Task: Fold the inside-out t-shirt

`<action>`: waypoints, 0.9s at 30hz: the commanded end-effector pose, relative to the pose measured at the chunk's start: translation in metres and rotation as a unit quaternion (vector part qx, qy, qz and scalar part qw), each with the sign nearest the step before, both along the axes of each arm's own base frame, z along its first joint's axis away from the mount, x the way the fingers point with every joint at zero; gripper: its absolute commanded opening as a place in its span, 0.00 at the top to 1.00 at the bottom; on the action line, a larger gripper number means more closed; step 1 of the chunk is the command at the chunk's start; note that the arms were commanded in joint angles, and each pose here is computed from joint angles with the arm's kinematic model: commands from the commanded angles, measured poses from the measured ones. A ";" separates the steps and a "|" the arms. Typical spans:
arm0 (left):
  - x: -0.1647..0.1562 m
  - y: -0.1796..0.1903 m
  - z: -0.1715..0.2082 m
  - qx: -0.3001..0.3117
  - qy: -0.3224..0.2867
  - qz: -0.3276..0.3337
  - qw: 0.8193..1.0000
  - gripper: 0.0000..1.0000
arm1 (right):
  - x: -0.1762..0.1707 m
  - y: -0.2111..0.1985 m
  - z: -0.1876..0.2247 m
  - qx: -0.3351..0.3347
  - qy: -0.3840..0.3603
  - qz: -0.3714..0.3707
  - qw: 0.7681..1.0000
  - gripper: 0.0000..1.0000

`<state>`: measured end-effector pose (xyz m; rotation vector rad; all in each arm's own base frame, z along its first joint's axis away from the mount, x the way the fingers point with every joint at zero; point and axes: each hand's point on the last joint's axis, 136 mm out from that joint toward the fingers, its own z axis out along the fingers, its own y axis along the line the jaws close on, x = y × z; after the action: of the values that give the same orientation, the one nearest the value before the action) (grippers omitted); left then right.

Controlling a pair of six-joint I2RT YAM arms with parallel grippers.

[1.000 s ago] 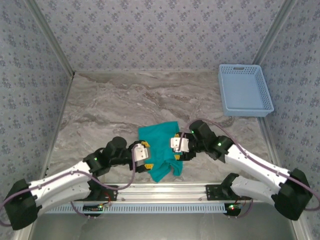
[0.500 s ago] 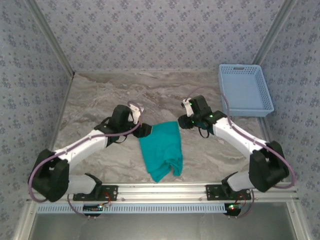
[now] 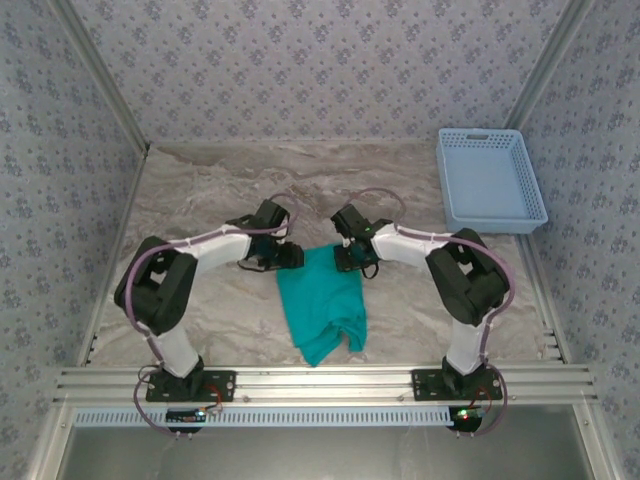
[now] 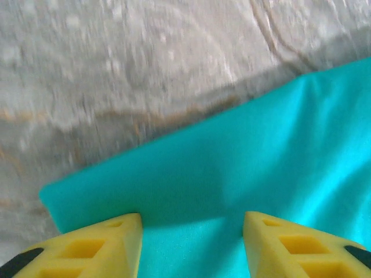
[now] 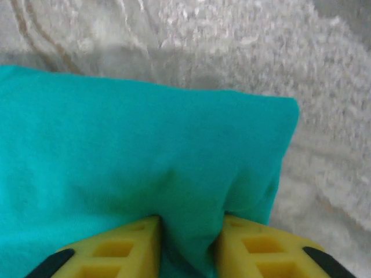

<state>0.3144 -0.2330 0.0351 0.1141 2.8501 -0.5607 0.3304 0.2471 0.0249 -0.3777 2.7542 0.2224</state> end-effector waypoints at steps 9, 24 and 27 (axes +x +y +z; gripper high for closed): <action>0.085 0.009 0.005 0.070 -0.076 -0.065 0.992 0.44 | 0.084 -0.015 0.023 -0.018 -0.073 -0.048 0.996 0.48; -0.073 -0.016 0.048 0.017 0.001 -0.123 0.992 0.41 | -0.098 -0.029 0.047 0.120 0.150 -0.013 0.981 0.48; -0.100 -0.019 0.020 0.012 0.061 -0.043 0.997 0.45 | -0.108 -0.020 0.040 0.135 0.197 -0.049 0.970 0.49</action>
<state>0.2383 -0.2675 0.0903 0.4949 2.8049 -0.6270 0.2442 0.2219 0.0746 -0.2859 2.9222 0.6270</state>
